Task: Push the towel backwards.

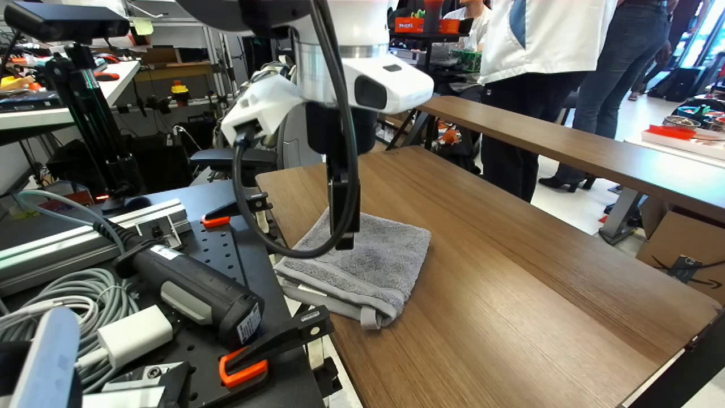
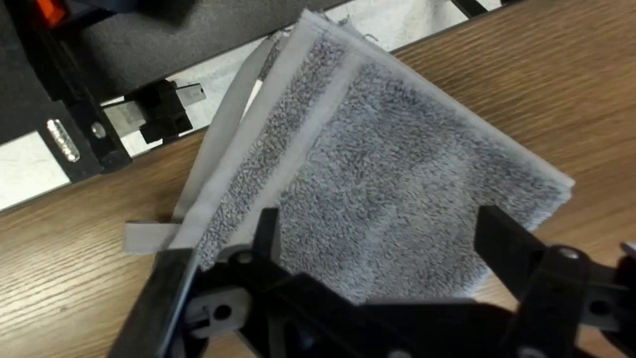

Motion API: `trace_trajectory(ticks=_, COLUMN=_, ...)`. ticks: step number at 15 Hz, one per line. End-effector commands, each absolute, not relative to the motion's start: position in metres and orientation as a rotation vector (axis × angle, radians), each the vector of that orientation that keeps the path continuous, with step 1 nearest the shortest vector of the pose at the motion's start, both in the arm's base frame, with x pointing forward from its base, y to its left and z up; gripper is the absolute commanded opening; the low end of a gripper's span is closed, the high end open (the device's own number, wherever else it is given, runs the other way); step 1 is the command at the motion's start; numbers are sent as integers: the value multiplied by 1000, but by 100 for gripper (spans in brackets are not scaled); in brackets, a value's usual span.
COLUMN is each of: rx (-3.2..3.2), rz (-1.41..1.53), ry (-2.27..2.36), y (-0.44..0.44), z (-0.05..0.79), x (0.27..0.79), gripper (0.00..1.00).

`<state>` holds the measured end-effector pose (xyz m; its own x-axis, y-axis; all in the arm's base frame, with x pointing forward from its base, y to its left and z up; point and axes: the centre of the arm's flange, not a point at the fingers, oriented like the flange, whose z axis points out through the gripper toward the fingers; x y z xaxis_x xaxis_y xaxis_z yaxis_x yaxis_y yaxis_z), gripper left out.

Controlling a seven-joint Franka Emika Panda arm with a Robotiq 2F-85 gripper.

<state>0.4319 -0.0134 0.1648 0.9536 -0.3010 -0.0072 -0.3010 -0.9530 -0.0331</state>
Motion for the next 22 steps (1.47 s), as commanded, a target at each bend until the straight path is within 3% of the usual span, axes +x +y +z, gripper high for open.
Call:
trace_trajectory(ticks=1, rx=-3095, rz=-10, ry=510, y=-19, z=129, x=438, gripper=100)
trace_trajectory(ticks=9, rx=-3093, rz=-49, ry=576, y=-32, z=101, x=462, gripper=100)
trace_trajectory(ticks=22, rx=-2975, rz=-203, ry=1117, y=-126, z=100, x=580, gripper=100)
